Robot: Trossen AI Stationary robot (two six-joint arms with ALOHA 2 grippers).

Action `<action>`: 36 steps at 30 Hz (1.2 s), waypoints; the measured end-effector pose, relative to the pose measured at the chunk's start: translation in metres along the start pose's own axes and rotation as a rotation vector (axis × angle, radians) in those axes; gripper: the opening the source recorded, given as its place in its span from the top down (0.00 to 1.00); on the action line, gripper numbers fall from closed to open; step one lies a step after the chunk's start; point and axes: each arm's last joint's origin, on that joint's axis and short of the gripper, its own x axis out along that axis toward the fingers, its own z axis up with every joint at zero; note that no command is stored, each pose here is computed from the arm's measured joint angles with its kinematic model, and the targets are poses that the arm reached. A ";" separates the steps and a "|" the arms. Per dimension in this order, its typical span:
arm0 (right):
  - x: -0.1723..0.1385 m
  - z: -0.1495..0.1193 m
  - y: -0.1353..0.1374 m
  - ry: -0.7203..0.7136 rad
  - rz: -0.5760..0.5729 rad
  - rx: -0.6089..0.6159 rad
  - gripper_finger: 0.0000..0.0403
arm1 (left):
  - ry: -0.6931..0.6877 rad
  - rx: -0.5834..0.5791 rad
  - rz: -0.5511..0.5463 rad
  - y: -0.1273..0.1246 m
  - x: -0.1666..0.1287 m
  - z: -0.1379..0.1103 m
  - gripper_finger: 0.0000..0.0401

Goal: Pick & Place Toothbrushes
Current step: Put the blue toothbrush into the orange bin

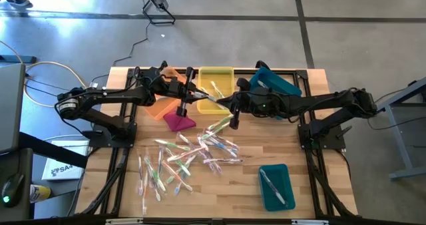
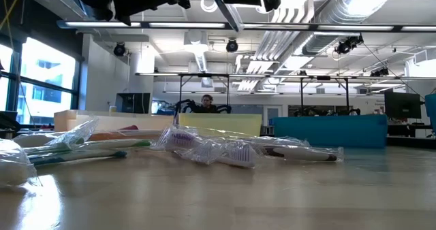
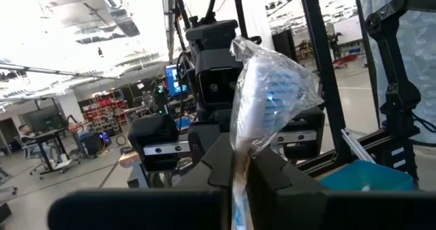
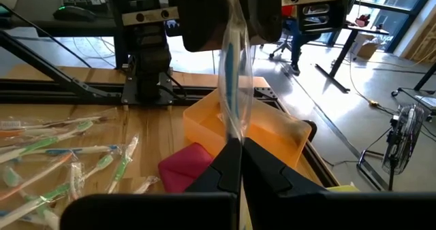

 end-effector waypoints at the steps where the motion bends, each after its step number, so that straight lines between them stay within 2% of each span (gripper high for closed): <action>1: 0.000 0.000 0.000 -0.001 -0.002 0.001 0.99 | 0.000 0.000 0.000 0.000 0.000 0.000 0.98; 5: 0.000 0.000 -0.001 -0.001 -0.025 0.018 0.98 | -0.001 -0.001 -0.011 0.000 0.000 0.000 0.98; 8: 0.000 0.000 -0.001 -0.002 -0.031 0.019 0.94 | -0.001 -0.001 -0.015 0.000 0.000 0.000 0.98; 16: -0.010 0.001 -0.003 0.034 -0.026 0.016 0.70 | 0.013 0.010 -0.017 -0.001 0.000 -0.002 0.98; 21: -0.026 0.005 -0.007 0.066 -0.025 0.031 0.58 | 0.057 -0.013 -0.019 0.010 -0.010 -0.006 0.98; 26: -0.042 -0.004 -0.010 0.216 -0.023 0.106 0.55 | 0.166 -0.079 0.019 0.024 -0.030 -0.010 0.98; 32: -0.052 -0.021 -0.011 0.409 -0.043 0.172 0.55 | 0.303 -0.143 0.127 0.042 -0.060 -0.014 0.98; 36: -0.055 -0.028 -0.011 0.481 -0.055 0.184 0.55 | 0.370 -0.170 0.207 0.052 -0.082 -0.011 0.98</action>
